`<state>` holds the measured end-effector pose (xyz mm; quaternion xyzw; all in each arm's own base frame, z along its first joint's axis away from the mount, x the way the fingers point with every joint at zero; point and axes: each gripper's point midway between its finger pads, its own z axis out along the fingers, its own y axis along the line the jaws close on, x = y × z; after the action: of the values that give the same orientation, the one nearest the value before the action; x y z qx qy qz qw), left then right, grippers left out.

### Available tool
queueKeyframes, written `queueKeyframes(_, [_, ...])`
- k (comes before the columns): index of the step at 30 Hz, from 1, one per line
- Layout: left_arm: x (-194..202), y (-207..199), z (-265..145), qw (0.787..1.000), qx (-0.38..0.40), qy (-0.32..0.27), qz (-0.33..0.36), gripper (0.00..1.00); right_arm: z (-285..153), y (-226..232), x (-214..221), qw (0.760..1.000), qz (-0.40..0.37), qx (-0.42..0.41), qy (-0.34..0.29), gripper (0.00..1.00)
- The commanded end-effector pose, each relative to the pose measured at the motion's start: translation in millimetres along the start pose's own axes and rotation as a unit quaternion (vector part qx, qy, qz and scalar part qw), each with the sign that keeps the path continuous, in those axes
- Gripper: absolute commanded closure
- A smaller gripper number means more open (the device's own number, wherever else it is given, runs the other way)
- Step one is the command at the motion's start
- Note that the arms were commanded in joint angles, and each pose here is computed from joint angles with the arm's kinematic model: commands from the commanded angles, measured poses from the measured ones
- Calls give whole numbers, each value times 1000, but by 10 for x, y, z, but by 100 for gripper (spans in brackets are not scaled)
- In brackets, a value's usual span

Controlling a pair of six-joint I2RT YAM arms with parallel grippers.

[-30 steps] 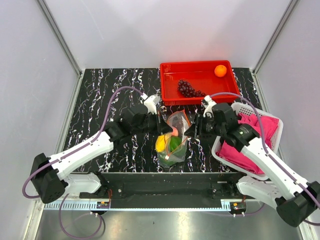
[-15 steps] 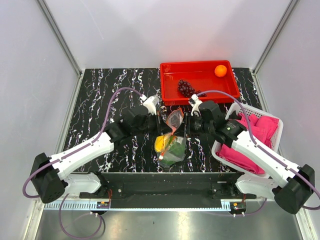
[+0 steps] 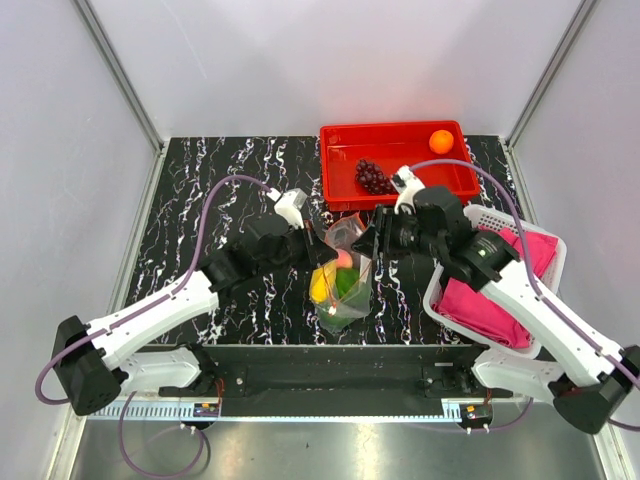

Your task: Open the zip-top bag and remove the fake food

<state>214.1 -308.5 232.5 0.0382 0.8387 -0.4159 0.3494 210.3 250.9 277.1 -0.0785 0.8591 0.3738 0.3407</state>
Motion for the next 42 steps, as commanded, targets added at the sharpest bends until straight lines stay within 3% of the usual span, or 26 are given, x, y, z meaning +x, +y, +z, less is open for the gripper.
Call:
queueKeyframes(1, [-199, -148, -18, 999, 24, -44, -3, 100, 313, 83, -76, 1000, 18, -13, 10, 58])
queueKeyframes(8, [-166, -204, 39, 999, 30, -40, -6, 100, 902, -246, 169, 998, 53, 20, 40, 70])
queueKeyframes(14, [-76, -285, 142, 999, 41, -23, -2, 100, 1165, -697, 648, 991, 43, 72, 104, 69])
queueKeyframes(20, [5, -240, 183, 999, 35, -15, 5, 100, 1161, -1099, 933, 984, -4, 122, 130, 57])
queueKeyframes(30, [96, -127, 172, 1000, 22, -7, -1, 100, 1203, -1316, 1249, 973, -32, 132, 185, 33])
queueKeyframes(34, [106, -99, 156, 1000, 17, -7, 0, 100, 1139, -1429, 1257, 971, -47, 154, 177, 25])
queueKeyframes(42, [159, -9, 98, 1000, 3, -3, 2, 100, 1043, -1631, 1396, 963, -50, 191, 186, 20])
